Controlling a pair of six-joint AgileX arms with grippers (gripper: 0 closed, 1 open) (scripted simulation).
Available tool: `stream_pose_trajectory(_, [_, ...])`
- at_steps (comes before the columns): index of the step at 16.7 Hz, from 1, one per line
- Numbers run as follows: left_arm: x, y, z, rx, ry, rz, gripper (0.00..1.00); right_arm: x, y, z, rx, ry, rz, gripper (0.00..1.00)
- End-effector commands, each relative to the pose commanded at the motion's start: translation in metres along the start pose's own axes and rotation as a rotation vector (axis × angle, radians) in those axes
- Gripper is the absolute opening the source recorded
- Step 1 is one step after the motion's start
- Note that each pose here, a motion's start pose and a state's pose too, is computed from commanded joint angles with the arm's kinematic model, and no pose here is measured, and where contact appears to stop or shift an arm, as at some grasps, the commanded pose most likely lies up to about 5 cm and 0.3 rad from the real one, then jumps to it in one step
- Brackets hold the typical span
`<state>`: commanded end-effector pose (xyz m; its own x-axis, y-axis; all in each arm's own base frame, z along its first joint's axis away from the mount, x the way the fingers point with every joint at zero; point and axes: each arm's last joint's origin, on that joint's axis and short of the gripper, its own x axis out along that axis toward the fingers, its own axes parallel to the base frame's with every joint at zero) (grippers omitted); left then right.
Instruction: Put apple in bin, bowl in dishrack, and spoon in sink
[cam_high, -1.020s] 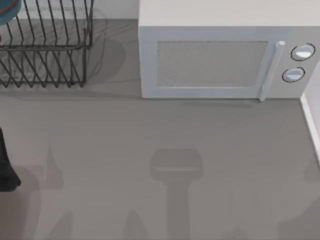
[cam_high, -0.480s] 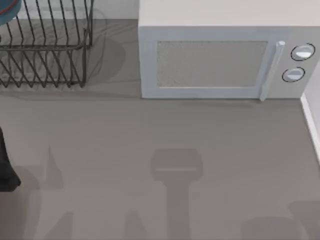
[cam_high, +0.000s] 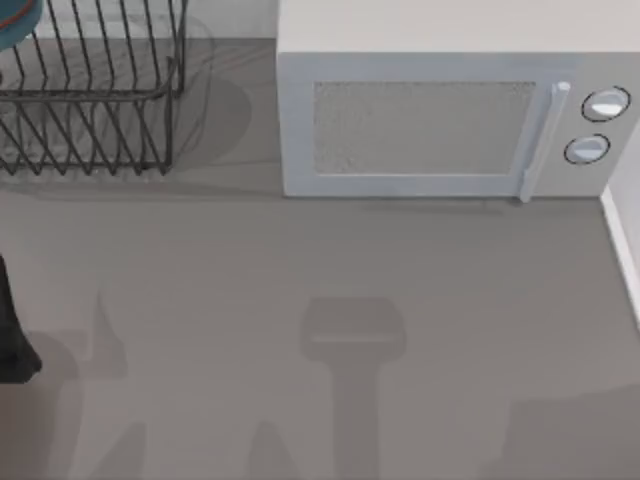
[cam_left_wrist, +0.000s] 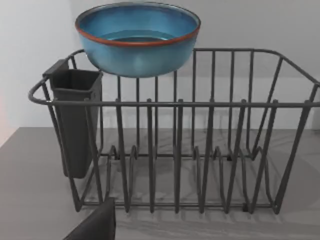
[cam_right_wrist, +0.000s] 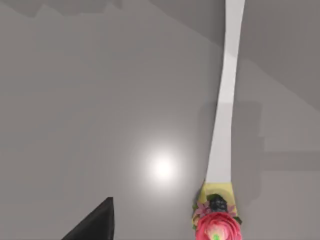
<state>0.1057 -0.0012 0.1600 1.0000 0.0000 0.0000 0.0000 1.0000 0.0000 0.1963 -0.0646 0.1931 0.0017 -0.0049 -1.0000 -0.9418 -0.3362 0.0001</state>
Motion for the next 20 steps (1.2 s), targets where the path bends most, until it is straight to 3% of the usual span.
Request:
stream_pose_trajectory(6, [0.000,0.000,0.000,0.000,0.000,0.000,1.00,0.004,0.000,0.001,-0.002,-0.001,0.000,1.00])
stream_pose_trajectory(15, [0.000,0.000,0.000,0.000,0.000,0.000,1.00,0.088,-0.003,-0.002,0.000,0.004,-0.005,1.00])
stream_pose_trajectory(20, [0.000,0.000,0.000,0.000,0.000,0.000,1.00,0.100,0.000,0.000,0.000,0.000,0.000,1.00])
